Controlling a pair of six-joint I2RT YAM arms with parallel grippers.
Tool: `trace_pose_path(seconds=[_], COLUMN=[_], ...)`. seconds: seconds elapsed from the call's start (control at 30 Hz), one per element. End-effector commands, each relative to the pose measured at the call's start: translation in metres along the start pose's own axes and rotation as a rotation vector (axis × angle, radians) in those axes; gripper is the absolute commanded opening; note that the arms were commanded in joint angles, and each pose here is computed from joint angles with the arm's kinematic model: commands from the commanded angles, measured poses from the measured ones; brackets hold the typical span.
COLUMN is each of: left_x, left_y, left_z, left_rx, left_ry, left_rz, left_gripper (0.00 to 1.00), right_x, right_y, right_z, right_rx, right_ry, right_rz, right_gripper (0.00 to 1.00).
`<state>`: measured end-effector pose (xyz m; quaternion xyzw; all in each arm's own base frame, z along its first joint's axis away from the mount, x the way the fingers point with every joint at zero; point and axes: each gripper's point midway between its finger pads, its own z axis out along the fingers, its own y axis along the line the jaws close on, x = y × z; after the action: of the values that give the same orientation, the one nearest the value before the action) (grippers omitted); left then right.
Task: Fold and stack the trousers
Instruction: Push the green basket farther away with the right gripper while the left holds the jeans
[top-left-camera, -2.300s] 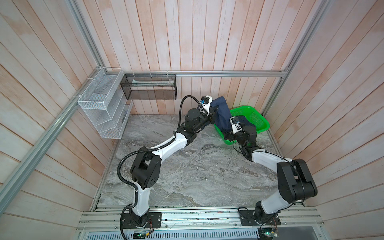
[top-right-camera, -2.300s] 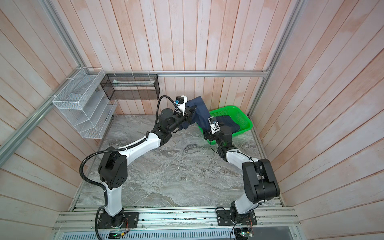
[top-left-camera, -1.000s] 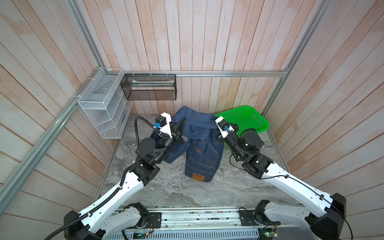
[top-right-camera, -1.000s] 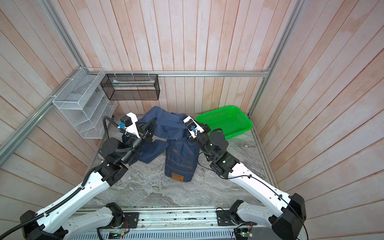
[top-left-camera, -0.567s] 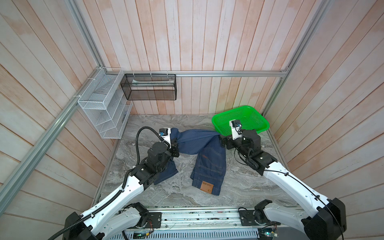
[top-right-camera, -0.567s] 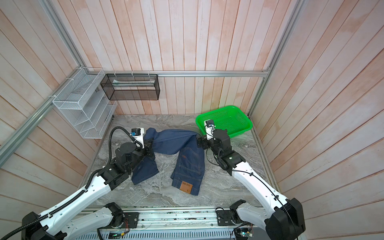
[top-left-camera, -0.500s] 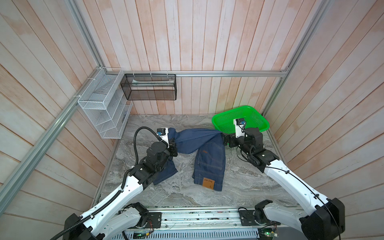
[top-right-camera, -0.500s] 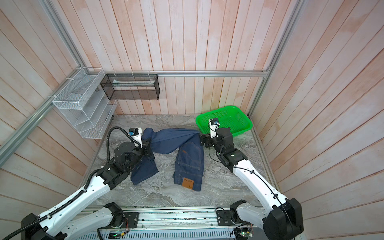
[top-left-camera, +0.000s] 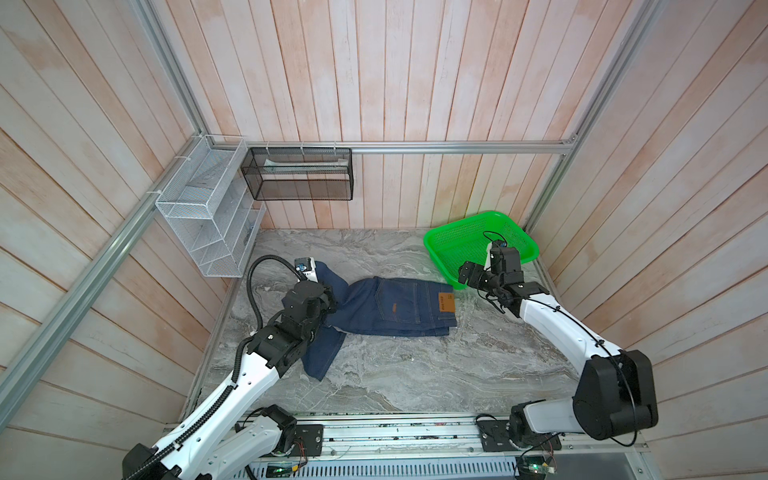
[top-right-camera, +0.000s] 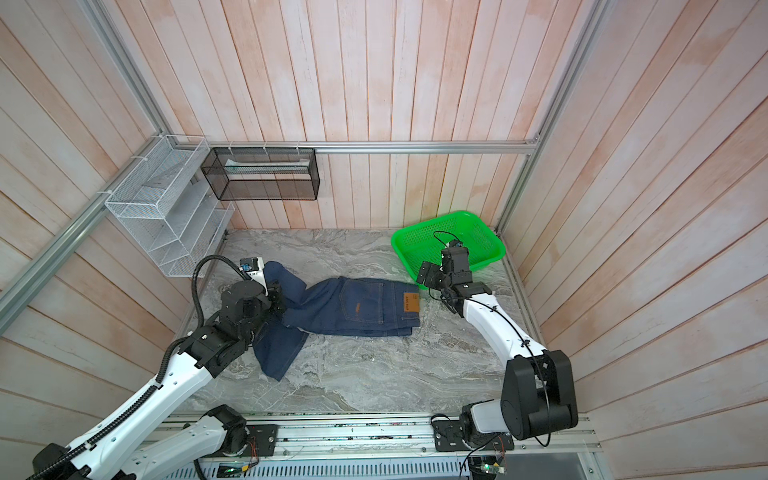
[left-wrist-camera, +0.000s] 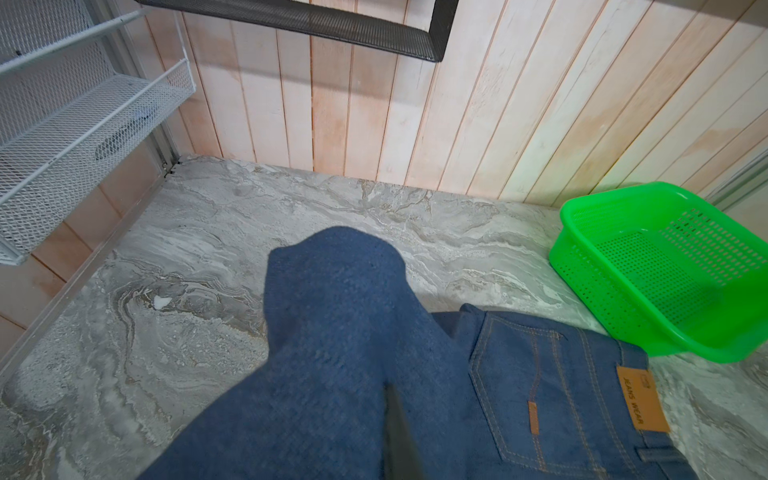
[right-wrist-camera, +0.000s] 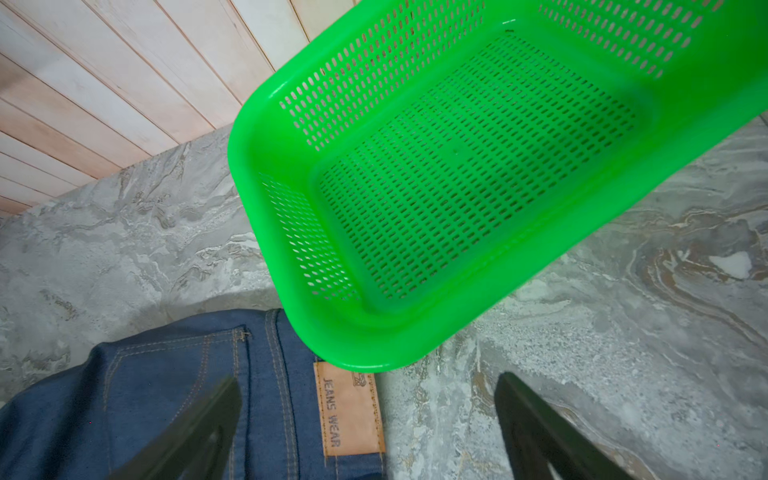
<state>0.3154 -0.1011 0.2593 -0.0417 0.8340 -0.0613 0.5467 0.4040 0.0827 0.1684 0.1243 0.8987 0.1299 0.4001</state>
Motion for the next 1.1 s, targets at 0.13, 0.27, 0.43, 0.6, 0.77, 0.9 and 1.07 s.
trace_pose_path(seconds=[0.13, 0.27, 0.43, 0.6, 0.77, 0.9, 1.07], left_x=[-0.008, -0.010, -0.014, -0.014, -0.013, -0.013, -0.010], left_y=[-0.004, -0.005, -0.006, -0.006, -0.007, -0.007, -0.007], left_z=[-0.005, -0.007, -0.008, -0.009, -0.010, -0.012, -0.014], left_rx=[0.028, 0.031, 0.034, 0.037, 0.042, 0.047, 0.058], left_ry=[0.001, -0.002, -0.004, -0.005, -0.001, 0.000, 0.009], left_rz=[0.010, 0.012, 0.015, 0.010, 0.002, -0.004, -0.014], left_gripper=[0.00, 0.00, 0.00, 0.00, 0.00, 0.00, 0.00], right_x=[0.030, 0.020, -0.006, -0.046, -0.081, -0.100, -0.103], right_y=[-0.025, -0.019, -0.008, -0.002, 0.007, 0.020, 0.027], right_z=[0.037, 0.057, 0.077, 0.097, 0.115, 0.116, 0.082], right_rx=[-0.022, -0.116, -0.193, -0.242, -0.292, -0.343, -0.305], right_ry=[0.126, 0.143, 0.086, 0.012, -0.034, -0.056, -0.089], right_rz=[0.152, 0.174, 0.188, 0.211, 0.239, 0.256, 0.206], right_gripper=[0.82, 0.83, 0.84, 0.81, 0.84, 0.87, 0.94])
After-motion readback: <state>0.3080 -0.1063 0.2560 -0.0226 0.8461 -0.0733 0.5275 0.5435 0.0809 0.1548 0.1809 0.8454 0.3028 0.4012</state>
